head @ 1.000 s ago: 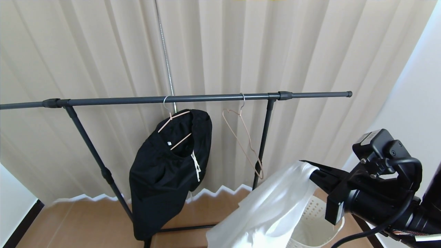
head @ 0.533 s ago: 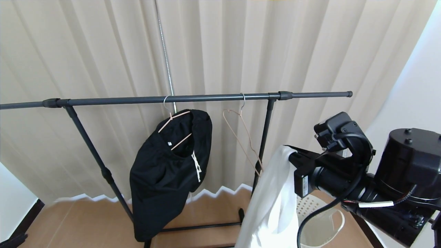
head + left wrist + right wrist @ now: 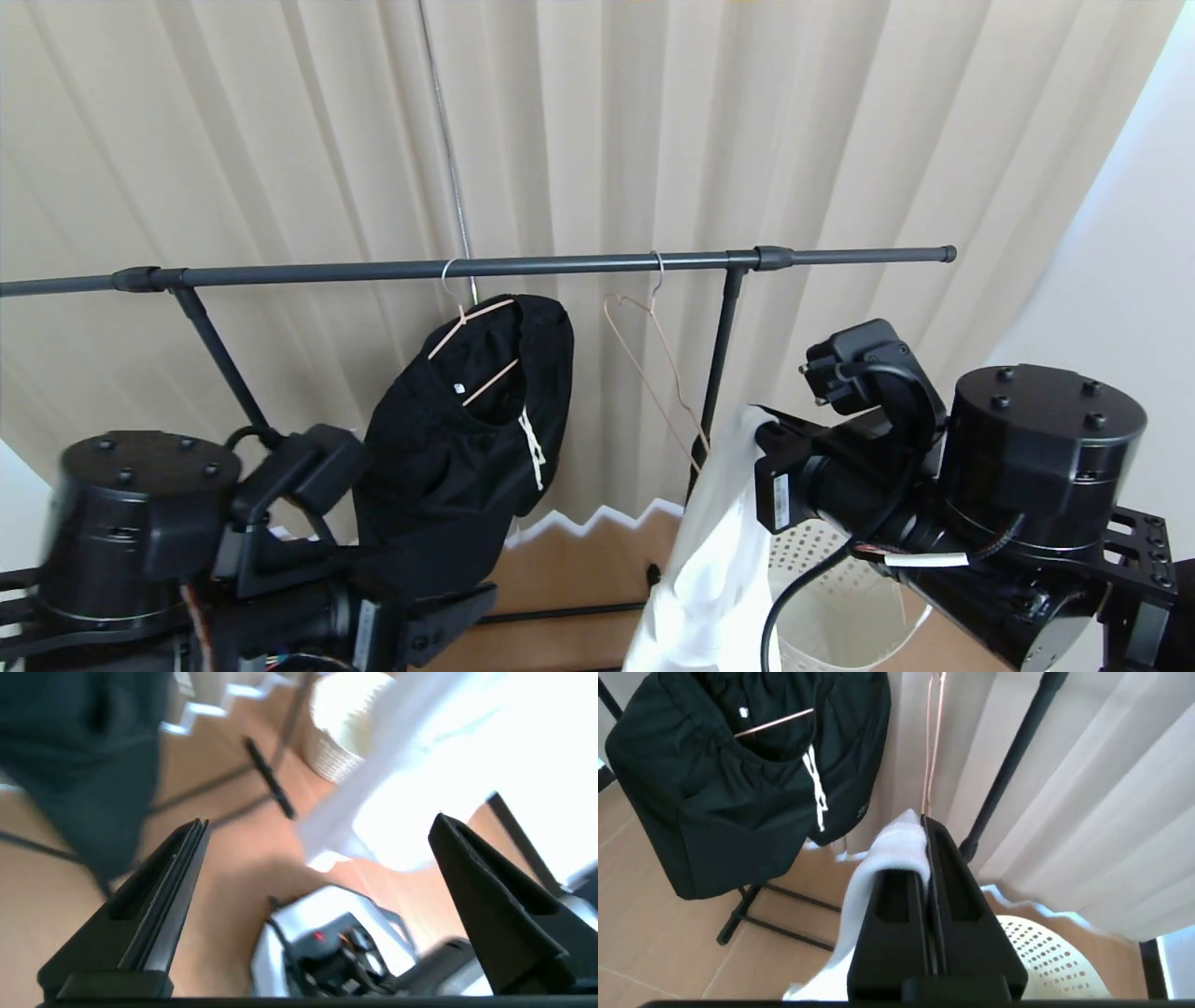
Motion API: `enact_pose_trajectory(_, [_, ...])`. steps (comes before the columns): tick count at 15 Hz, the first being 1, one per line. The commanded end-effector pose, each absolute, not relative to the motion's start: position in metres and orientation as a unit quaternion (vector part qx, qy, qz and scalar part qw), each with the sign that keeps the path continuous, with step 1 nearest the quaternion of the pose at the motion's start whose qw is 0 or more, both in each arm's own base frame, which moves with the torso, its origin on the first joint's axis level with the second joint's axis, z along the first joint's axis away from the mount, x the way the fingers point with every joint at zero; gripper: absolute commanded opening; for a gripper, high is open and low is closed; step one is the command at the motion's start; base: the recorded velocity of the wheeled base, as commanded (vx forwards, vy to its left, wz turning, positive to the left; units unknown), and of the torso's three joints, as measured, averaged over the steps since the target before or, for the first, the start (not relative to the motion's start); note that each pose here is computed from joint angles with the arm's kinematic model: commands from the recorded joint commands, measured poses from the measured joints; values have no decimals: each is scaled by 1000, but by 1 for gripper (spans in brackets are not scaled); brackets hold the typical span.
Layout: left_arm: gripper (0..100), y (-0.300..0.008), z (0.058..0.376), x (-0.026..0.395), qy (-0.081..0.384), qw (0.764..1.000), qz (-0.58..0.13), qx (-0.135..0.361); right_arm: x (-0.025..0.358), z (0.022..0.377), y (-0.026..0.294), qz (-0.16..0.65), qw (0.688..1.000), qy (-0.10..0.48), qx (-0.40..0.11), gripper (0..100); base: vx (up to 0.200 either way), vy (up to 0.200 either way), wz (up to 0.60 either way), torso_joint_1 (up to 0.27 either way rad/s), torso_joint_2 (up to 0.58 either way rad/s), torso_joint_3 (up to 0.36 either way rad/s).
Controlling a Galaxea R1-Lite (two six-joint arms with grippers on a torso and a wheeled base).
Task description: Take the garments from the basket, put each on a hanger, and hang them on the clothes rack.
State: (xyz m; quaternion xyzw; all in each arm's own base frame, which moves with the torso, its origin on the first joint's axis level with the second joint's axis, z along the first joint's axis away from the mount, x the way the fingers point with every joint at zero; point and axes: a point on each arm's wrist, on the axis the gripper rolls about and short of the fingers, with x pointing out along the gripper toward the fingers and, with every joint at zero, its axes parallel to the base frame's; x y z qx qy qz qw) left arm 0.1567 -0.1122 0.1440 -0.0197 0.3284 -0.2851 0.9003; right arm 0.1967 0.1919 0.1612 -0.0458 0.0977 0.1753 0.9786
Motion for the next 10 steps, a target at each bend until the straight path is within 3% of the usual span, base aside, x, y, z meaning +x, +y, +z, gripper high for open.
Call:
enact_pose_trajectory(1, [100,-148,119,181,382,868,-315,-37,202,151,210,184,976,112,-44,0,0,0,0,0,0,0])
enact_pose_trajectory(3, [100,-164,119,186,374,867,-324,-57,207,156,228,196,975,101,-38,0,0,0,0,0,0,0])
enact_pose_trajectory(10, [100,-175,117,191,378,864,-326,-68,220,145,274,224,969,95,-35,0,0,0,0,0,0,0])
